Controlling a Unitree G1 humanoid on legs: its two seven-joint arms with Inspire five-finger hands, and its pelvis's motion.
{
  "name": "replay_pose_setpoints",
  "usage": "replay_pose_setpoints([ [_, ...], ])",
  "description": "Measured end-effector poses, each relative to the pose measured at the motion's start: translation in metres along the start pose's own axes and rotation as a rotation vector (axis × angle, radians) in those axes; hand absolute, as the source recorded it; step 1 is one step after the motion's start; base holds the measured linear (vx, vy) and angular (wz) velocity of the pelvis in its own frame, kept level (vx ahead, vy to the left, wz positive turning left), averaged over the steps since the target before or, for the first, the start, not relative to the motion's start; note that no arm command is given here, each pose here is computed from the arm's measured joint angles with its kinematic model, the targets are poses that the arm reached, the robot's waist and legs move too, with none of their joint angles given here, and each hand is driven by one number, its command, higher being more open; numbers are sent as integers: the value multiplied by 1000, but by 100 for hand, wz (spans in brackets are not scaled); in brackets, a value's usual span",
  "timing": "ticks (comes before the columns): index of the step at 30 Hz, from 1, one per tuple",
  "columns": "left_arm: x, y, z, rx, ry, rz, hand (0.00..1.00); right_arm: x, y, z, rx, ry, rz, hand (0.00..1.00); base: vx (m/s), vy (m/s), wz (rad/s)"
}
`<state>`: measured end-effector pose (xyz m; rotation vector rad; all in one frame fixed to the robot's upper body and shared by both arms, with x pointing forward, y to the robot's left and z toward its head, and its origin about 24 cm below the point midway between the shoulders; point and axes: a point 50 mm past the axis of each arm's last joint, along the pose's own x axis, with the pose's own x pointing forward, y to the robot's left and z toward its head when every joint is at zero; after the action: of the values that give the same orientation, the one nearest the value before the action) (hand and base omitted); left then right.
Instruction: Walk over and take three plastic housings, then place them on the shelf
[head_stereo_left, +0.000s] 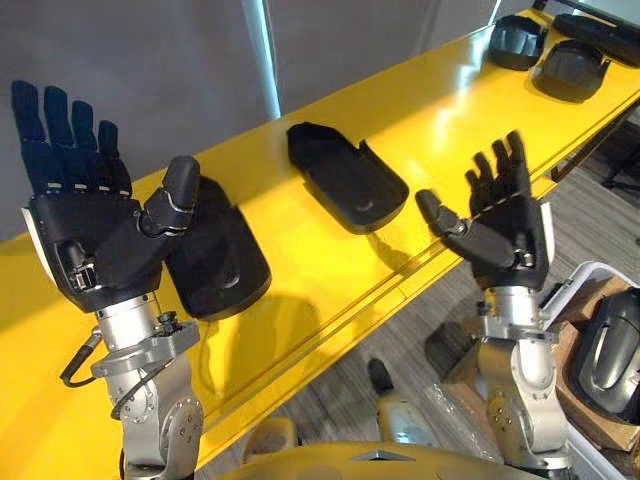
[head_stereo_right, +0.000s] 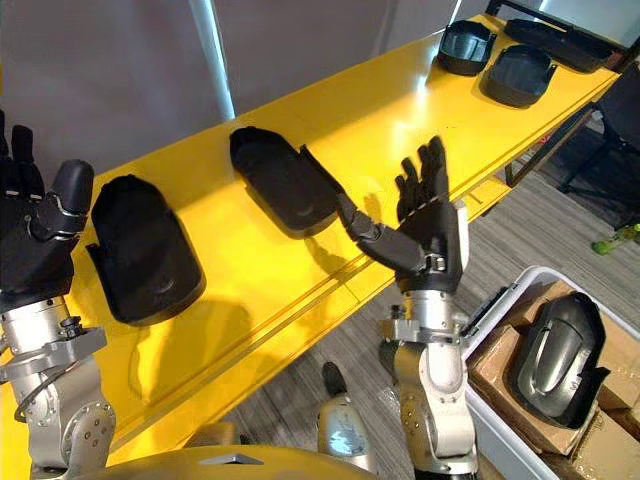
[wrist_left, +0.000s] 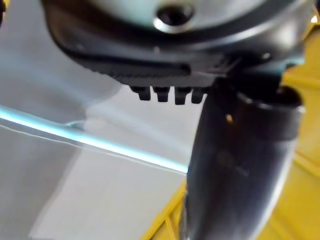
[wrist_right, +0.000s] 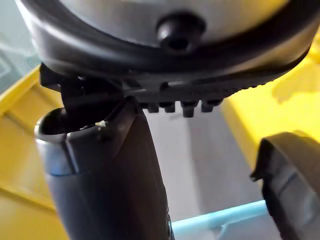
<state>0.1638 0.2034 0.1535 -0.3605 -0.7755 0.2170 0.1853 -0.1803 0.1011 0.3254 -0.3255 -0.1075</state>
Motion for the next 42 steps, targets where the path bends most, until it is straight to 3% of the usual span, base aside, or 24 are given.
replay_pose_setpoints([
  [3, -10, 4, 1, 61, 28, 16, 100, -17, -10, -7, 74, 57, -18, 100, -62, 96, -78],
  [8, 5, 7, 6, 36, -28, -45, 100, 54, 17, -9, 79, -96, 164, 100, -210, 6, -57],
  [14, 8, 13, 11, -146, -60, -85, 100, 61, 47, -35, 54, -44, 150, 100, -101, -252, -58],
  [20, 1, 25, 2, -252, -44, 46, 100, 34, 7, -49, -28, 89, 60, 100, -43, -669, -60],
  [22, -14, 22, -23, -326, 89, 130, 100, 17, -29, -49, -108, 157, -47, 100, -85, -664, 14],
  [24, -23, 15, -30, -339, 161, 111, 100, -2, -51, -46, -151, 191, -129, 100, -40, -418, -26],
  [27, -29, 9, -23, -222, 189, 19, 100, -16, -58, -41, -174, 208, -152, 100, 0, -255, -46],
  [33, -33, 7, -30, -149, 241, -53, 100, -1, -57, -36, -196, 160, -200, 100, -34, 7, -41],
  [39, -31, -4, -52, -160, 377, -189, 100, 14, -74, -84, -231, 339, -353, 100, -134, 193, -26],
  [42, -16, -17, -62, -152, 365, -247, 100, 51, -80, -80, -298, 285, -433, 100, -152, 57, 14],
])
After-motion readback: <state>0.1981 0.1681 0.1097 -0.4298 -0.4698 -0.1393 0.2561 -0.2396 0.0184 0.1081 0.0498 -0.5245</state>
